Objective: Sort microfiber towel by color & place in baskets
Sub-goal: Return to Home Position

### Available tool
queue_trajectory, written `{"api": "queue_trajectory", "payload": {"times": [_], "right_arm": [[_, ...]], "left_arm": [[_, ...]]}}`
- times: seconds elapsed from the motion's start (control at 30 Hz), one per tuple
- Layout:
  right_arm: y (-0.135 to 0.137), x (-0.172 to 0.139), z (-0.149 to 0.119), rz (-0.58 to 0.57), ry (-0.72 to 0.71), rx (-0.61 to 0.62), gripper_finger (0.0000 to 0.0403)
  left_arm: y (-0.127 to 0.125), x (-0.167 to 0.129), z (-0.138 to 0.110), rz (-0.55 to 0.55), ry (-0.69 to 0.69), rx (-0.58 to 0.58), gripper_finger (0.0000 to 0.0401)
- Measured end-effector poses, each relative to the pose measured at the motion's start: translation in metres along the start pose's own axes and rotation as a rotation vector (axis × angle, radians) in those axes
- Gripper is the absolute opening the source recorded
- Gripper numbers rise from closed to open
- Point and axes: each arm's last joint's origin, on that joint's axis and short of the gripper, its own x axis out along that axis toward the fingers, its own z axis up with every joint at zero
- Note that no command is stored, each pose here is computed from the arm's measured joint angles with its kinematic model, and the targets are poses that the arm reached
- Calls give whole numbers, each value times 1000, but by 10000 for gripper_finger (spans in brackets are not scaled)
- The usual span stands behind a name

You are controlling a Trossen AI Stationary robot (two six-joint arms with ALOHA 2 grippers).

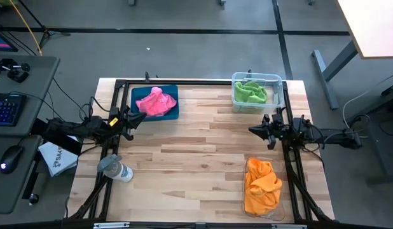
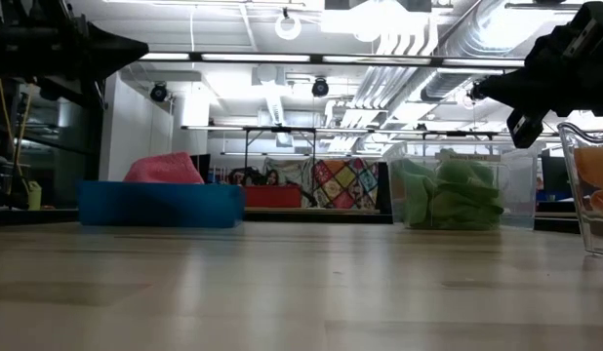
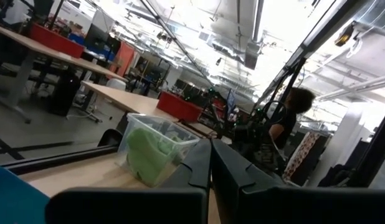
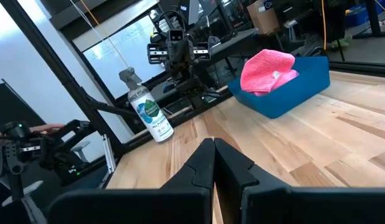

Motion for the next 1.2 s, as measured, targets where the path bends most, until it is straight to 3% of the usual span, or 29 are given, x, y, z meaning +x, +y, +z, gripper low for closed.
{"api": "queue_trajectory", "payload": {"times": [1.2], "right_arm": [[0,0,0,0,0,0,0]], "left_arm": [[-1,0,-2,-10,21,5,0]]}}
